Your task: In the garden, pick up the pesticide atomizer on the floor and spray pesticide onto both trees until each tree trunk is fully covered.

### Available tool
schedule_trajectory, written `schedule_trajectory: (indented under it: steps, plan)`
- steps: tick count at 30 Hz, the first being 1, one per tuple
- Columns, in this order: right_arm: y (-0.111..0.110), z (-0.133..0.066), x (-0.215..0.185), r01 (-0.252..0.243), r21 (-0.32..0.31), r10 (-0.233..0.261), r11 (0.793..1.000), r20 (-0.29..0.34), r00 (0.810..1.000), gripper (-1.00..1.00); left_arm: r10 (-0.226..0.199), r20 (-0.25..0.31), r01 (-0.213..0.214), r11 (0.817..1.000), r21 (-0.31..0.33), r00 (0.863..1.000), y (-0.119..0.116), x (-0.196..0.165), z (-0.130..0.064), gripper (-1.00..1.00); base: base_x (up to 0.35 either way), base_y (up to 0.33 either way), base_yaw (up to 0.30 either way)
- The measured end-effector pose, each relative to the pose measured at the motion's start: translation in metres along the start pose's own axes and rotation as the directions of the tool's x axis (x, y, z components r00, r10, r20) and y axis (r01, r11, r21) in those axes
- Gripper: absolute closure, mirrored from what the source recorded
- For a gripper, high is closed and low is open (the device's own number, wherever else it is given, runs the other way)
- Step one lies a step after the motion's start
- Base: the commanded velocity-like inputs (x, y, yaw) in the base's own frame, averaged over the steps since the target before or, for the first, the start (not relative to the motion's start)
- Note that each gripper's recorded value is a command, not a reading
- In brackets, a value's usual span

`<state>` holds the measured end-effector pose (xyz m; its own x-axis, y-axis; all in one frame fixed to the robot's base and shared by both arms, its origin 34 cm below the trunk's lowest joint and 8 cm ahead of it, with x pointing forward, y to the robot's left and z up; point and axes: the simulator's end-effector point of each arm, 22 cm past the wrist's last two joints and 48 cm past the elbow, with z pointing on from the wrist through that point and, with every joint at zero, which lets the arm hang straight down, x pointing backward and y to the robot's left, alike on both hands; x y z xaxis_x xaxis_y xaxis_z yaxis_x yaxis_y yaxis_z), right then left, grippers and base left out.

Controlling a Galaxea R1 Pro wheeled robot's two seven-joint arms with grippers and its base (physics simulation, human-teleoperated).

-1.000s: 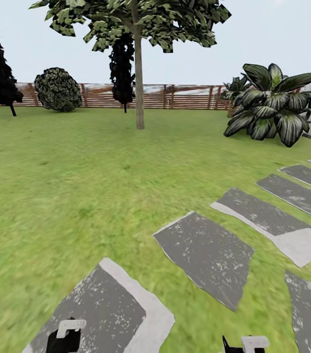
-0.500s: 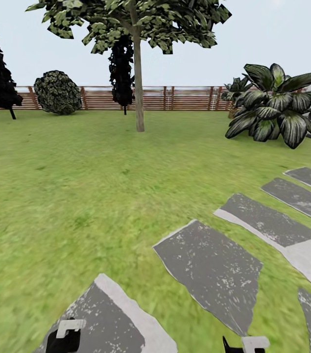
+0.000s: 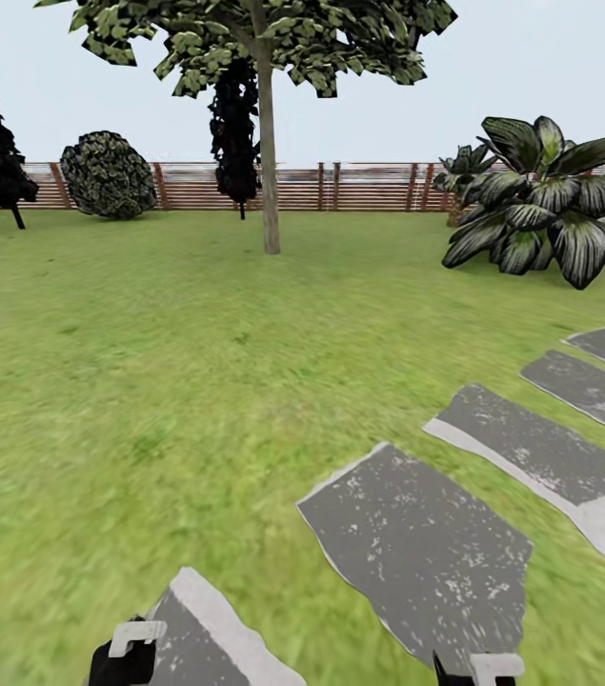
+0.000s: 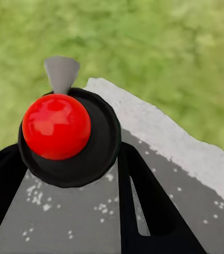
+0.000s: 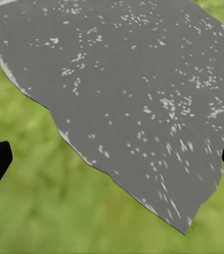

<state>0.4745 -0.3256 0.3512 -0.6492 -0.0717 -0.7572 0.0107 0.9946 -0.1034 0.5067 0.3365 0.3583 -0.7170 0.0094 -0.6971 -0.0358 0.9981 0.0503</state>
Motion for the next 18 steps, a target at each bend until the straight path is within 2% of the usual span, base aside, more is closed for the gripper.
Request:
schedule_trajectory:
  steps: [18]
  plan:
    - [-0.0002,0.0001,0.0027,0.000,0.001,0.000,1.000,-0.006,1.000,-1.00,0.000,-0.006,0.000,1.000,-0.002,1.000,0.0013,0.0028,0.0004,1.00,0.338,0.000,0.050]
